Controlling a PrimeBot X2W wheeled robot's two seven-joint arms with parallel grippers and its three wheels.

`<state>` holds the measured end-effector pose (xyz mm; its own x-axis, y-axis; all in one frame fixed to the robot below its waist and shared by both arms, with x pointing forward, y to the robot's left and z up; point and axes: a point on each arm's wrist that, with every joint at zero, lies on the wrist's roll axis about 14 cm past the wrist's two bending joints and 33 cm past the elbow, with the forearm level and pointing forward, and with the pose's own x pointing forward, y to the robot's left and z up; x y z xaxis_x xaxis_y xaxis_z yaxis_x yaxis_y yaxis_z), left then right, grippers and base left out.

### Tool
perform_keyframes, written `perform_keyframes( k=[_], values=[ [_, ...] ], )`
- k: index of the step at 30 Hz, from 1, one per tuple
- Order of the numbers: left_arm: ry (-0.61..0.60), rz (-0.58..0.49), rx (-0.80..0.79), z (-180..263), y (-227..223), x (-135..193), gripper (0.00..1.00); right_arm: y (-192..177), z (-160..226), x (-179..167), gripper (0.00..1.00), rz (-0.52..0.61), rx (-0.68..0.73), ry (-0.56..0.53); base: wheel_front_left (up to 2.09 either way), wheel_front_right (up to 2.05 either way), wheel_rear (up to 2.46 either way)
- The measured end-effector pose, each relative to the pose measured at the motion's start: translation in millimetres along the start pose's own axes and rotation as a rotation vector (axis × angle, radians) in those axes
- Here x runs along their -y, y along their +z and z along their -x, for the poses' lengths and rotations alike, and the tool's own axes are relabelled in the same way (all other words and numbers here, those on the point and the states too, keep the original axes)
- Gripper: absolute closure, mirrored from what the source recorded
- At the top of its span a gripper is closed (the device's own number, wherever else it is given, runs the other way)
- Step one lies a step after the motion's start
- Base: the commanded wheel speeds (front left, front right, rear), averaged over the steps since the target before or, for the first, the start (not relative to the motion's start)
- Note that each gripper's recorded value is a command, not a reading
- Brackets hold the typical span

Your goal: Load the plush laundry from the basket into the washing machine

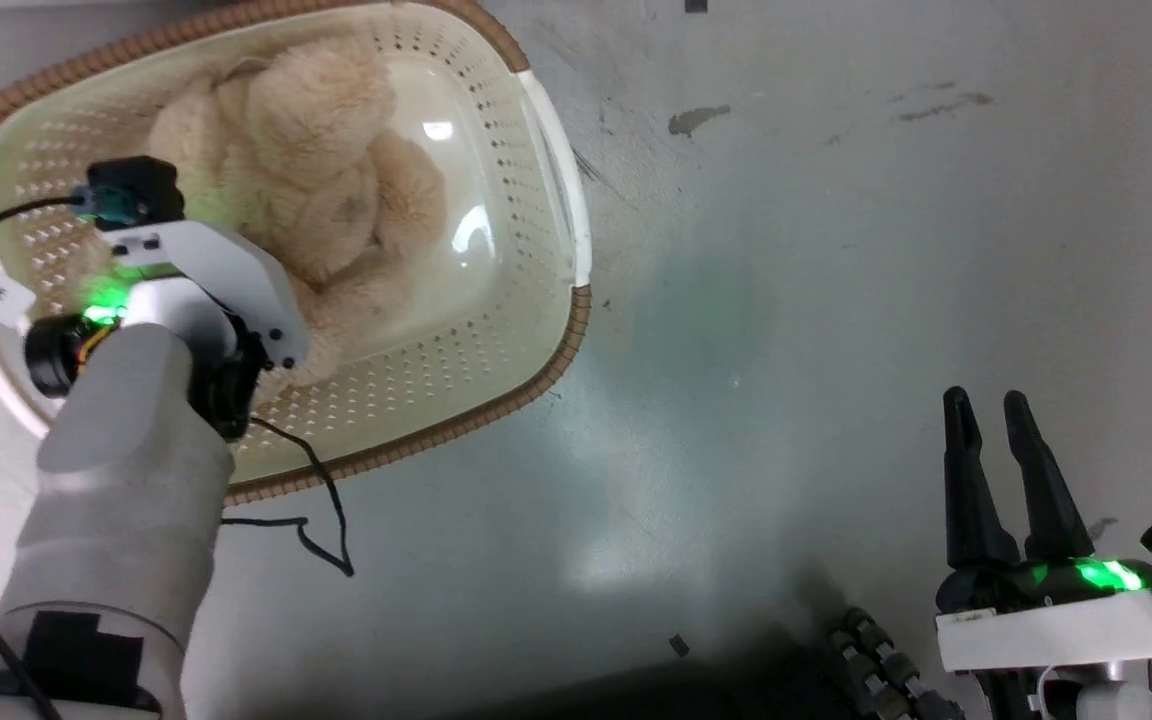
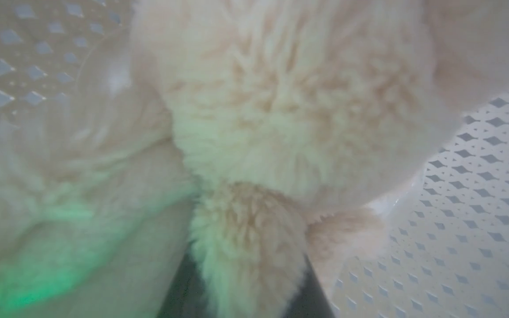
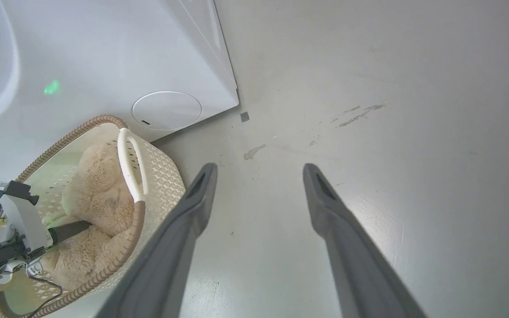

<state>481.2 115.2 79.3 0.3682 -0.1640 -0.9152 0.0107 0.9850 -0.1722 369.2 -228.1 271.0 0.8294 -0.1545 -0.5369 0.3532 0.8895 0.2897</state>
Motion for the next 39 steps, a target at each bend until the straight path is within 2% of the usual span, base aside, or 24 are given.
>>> perform_keyframes(
  k=[15, 30, 39],
  values=[
    [-0.066, 0.012, 0.080, 71.6, 11.8, 28.6, 1.00, 33.0, 5.5, -35.2, 0.00, -0.018, 0.092, 0.112, 0.00, 0.00, 0.00],
    [-0.104, 0.004, 0.293, 179.5, 45.6, 45.9, 1.00, 73.6, 44.4, -63.9, 0.00, -0.015, 0.207, 0.214, 0.00, 0.00, 0.00],
    [-0.113, -0.043, 0.530, 250.6, 84.4, 52.1, 1.00, 88.2, 73.8, -76.7, 0.00, -0.017, 0.263, 0.272, 0.00, 0.00, 0.00]
  ],
)
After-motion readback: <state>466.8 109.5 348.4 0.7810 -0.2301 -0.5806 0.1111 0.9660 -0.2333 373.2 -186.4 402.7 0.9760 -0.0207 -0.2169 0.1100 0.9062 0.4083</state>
